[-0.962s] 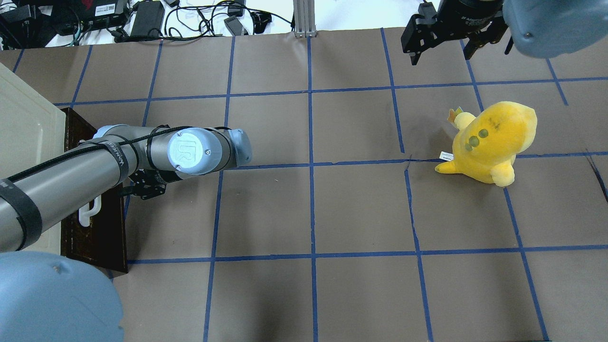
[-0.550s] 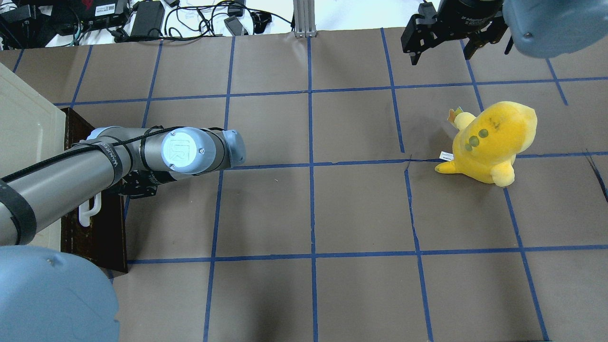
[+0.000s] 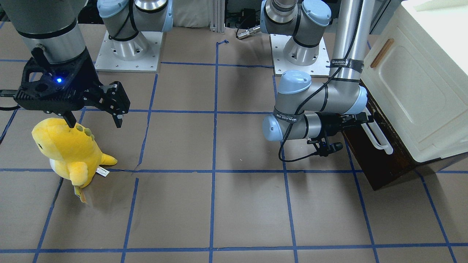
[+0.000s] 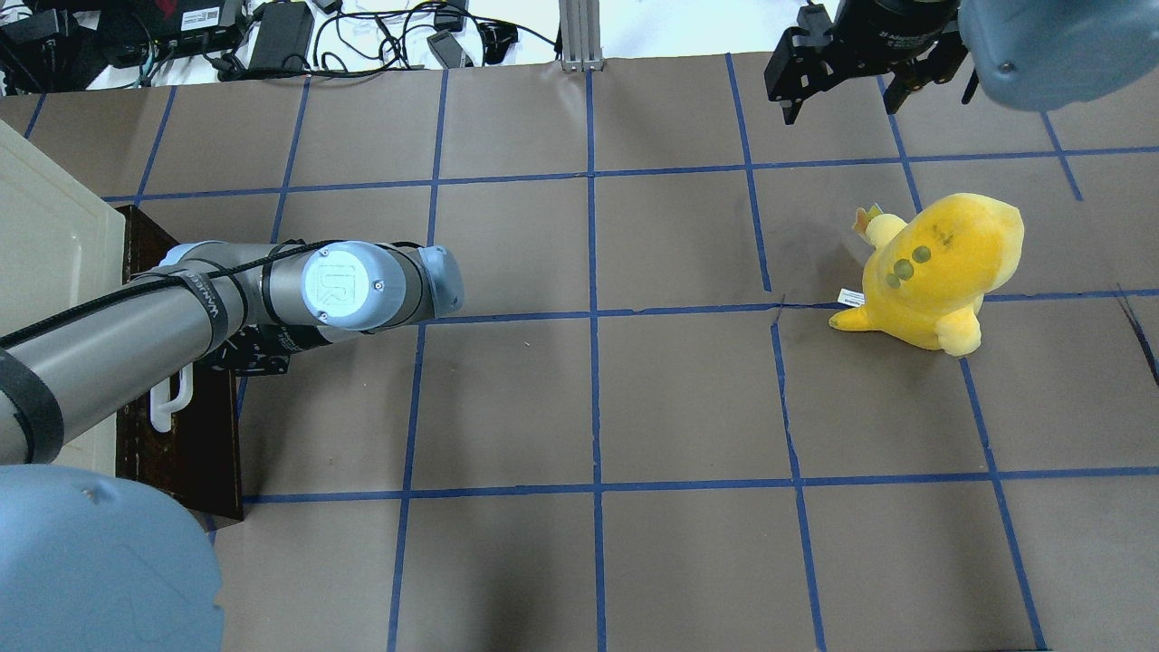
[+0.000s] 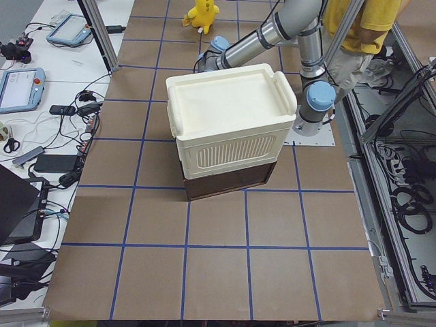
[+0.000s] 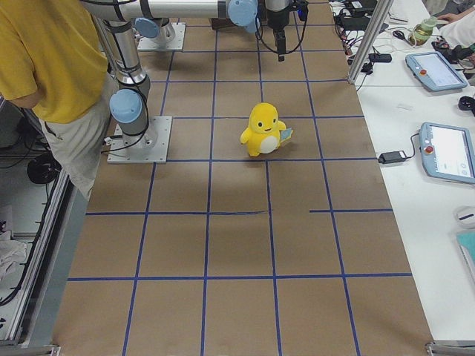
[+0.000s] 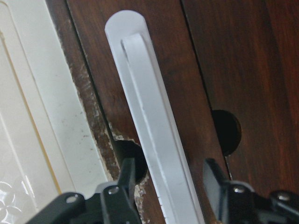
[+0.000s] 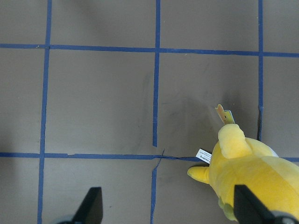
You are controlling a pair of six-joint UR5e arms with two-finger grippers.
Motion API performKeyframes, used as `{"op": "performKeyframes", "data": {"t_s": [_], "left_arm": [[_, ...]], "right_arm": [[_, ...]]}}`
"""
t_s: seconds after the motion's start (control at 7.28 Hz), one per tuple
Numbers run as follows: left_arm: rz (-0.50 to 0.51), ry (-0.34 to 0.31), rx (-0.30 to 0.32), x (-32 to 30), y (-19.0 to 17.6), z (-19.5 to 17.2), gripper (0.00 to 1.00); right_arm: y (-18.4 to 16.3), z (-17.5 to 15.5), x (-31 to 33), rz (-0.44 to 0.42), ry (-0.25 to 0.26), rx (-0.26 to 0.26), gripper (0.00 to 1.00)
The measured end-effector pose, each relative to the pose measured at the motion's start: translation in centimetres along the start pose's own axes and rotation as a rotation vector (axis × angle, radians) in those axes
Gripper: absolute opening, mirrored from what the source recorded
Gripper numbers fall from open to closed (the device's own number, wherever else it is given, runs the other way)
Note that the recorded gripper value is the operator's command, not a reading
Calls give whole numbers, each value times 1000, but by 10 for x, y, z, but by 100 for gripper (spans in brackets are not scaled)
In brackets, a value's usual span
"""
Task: Pull drawer sideways
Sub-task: 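Hold the handle with the left gripper and begin pulling the drawer outward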
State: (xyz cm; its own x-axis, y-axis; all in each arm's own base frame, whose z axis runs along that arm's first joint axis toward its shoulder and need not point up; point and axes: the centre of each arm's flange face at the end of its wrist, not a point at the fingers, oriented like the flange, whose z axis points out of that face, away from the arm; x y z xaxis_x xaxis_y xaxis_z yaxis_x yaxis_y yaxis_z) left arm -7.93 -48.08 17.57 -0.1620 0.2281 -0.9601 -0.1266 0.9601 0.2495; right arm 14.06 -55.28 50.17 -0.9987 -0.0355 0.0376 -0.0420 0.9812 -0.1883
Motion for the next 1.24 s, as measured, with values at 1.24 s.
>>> {"op": "performKeyframes", "data": {"t_s": [1.24], "left_arm": [[-23, -2, 0, 5, 0, -1, 25]], "right_arm": [[0, 0, 0, 0, 0, 1, 100]]}}
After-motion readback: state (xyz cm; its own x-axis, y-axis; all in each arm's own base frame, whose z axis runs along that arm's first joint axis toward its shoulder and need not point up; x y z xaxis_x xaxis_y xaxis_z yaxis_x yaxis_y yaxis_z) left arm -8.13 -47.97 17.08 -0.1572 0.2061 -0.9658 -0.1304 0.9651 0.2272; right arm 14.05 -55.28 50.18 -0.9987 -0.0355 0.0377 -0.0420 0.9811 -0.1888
